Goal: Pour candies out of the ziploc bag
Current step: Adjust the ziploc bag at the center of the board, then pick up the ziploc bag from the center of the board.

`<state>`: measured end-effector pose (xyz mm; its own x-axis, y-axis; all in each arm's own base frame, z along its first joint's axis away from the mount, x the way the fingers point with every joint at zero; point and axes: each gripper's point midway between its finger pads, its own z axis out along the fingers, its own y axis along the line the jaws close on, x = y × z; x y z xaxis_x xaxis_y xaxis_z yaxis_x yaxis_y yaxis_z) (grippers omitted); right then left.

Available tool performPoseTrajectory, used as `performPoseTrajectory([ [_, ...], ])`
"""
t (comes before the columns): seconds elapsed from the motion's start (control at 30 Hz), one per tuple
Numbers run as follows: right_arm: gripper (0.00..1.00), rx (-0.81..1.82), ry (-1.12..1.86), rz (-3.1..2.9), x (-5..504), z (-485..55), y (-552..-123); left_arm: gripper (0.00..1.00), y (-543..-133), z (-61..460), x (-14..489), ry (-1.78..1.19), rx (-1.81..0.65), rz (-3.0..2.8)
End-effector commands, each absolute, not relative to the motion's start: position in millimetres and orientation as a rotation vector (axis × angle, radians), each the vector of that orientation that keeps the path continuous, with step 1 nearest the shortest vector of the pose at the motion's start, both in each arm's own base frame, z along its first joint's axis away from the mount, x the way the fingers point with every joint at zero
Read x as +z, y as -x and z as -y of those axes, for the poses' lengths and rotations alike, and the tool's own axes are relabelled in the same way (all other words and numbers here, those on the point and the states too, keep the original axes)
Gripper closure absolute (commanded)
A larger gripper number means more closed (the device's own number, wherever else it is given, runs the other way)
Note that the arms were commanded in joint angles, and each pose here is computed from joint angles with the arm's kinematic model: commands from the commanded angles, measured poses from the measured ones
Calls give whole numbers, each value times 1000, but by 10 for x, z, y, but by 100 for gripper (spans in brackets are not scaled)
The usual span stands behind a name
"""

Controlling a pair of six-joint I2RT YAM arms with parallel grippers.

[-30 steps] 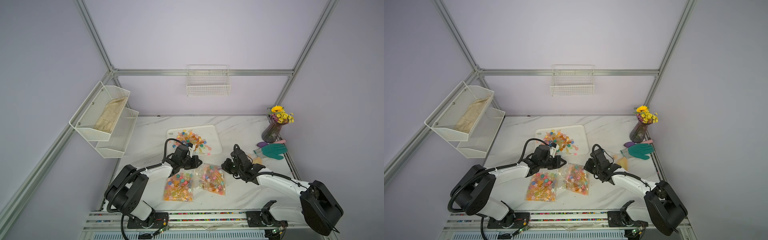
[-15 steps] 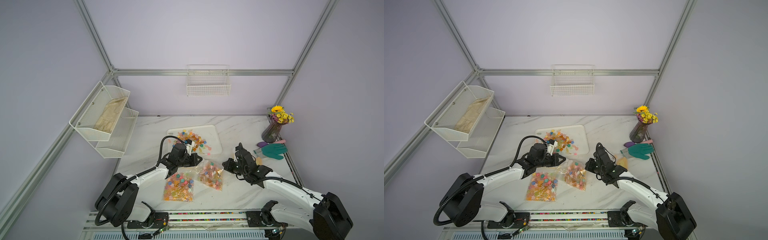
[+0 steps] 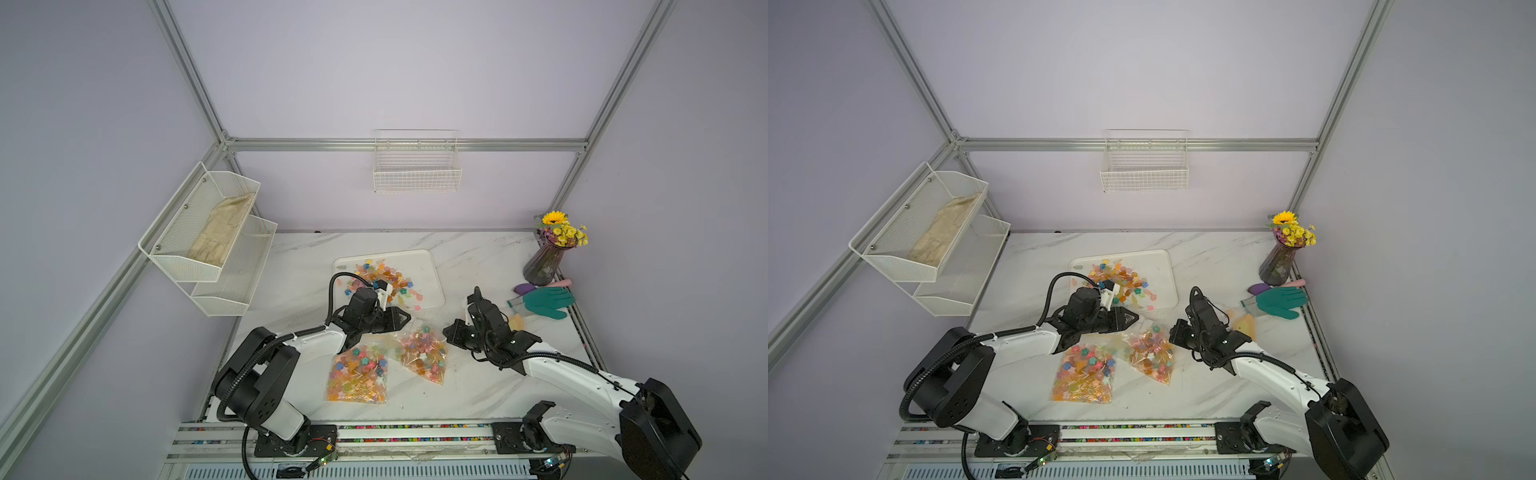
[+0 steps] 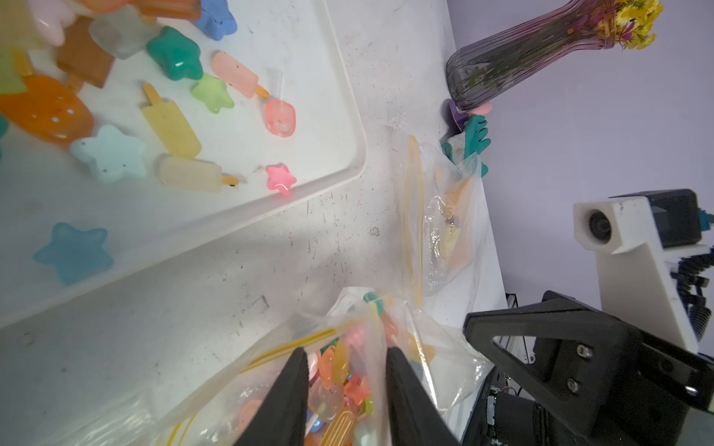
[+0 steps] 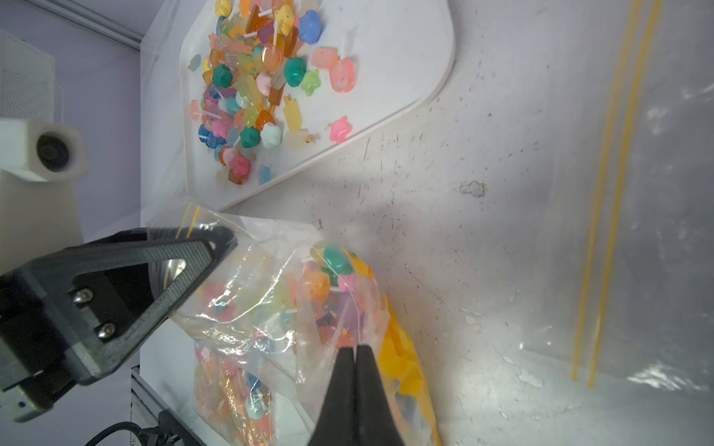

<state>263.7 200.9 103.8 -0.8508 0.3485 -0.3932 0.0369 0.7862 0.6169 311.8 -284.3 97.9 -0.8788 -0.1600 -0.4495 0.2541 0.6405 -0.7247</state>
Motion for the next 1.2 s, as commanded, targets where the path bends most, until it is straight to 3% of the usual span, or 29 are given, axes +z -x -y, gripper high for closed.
performPoseTrajectory([
  [0.0, 100, 854, -269, -2464, 1056, -2031, -2657, 64, -3276, 2953, 1245, -125, -1216, -2274],
  [0.23, 100, 842, -274, -2464, 1047, -2014, -2662, 58, -3393, 3005, 1385, -159, -1235, -2244],
  [0.53, 100, 837, -279, -2457, 1063, -2001, -2662, 57, -3503, 3064, 1330, -166, -1205, -2348],
  [1.0, 100, 832, -293, -2449, 1066, -1973, -2654, 68, -3494, 3186, 1272, -237, -1230, -2457],
  [1.17, 100, 830, -301, -2441, 1079, -1956, -2650, 78, -3525, 3208, 1312, -246, -1230, -2451],
])
